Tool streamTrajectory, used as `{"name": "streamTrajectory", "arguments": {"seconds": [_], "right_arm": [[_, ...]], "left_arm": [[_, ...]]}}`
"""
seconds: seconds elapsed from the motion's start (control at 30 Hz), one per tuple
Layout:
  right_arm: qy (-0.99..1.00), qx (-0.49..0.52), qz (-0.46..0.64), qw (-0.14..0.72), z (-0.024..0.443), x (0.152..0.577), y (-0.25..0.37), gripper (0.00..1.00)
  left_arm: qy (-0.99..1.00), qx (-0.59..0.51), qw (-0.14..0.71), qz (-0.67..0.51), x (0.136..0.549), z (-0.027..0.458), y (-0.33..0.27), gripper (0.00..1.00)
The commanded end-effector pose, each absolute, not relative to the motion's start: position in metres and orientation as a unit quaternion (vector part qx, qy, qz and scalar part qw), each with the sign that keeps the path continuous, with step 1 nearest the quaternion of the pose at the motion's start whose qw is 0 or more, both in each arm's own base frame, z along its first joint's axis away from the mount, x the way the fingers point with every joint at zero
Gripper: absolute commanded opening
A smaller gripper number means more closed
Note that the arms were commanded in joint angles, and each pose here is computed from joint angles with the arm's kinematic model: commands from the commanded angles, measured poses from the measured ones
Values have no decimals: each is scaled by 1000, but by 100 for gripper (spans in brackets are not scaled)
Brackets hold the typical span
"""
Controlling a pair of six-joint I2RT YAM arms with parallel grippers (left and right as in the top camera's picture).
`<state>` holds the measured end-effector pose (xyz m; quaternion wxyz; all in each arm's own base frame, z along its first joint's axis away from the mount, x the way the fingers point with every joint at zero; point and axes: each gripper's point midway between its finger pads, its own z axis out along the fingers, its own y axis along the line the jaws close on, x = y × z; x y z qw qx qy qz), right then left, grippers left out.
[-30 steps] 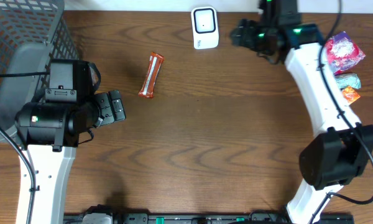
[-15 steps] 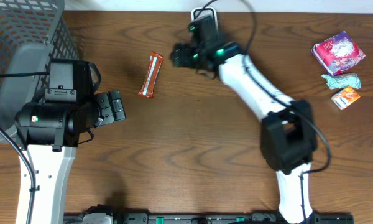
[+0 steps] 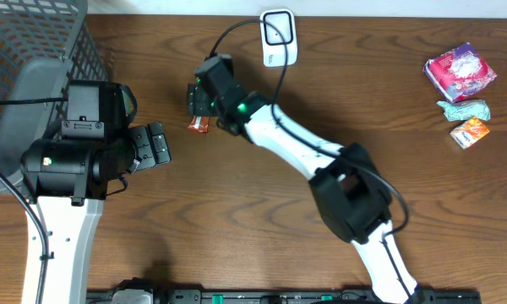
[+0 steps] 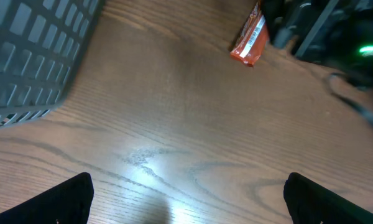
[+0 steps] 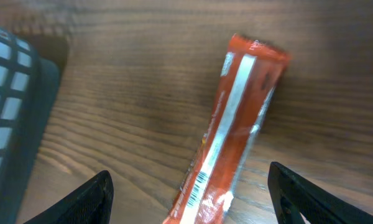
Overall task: Scan the item barcode
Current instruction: 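Move the right gripper left toward the red chocolate bar, then grasp the red chocolate bar with the right gripper and lift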
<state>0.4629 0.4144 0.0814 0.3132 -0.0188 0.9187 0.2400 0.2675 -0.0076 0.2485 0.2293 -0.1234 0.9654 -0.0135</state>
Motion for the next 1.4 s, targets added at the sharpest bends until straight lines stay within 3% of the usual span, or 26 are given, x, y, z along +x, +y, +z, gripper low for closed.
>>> {"name": "streamTrajectory", "arguments": {"seconds": [0.0, 0.2, 0.37, 0.8, 0.87, 1.17, 1.37], "right_arm": [[925, -4, 208, 317, 46, 464, 416, 75], [928, -1, 157, 338, 25, 464, 410, 73], [925, -33, 151, 347, 25, 463, 414, 63], [922, -95, 130, 351, 3, 459, 422, 63], [923, -95, 129, 349, 1, 458, 422, 59], [924, -94, 126, 348, 16, 458, 417, 24], [936, -96, 93, 325, 40, 444, 397, 24]], "left_arm": [[964, -130, 231, -14, 267, 250, -7, 98], [964, -130, 231, -14, 267, 250, -7, 98], [964, -130, 231, -14, 267, 250, -7, 98], [964, -130, 231, -14, 267, 250, -7, 98], [964, -130, 230, -14, 267, 250, -7, 98], [964, -130, 231, -14, 267, 250, -7, 98], [964, -130, 231, -14, 267, 250, -7, 98]]}}
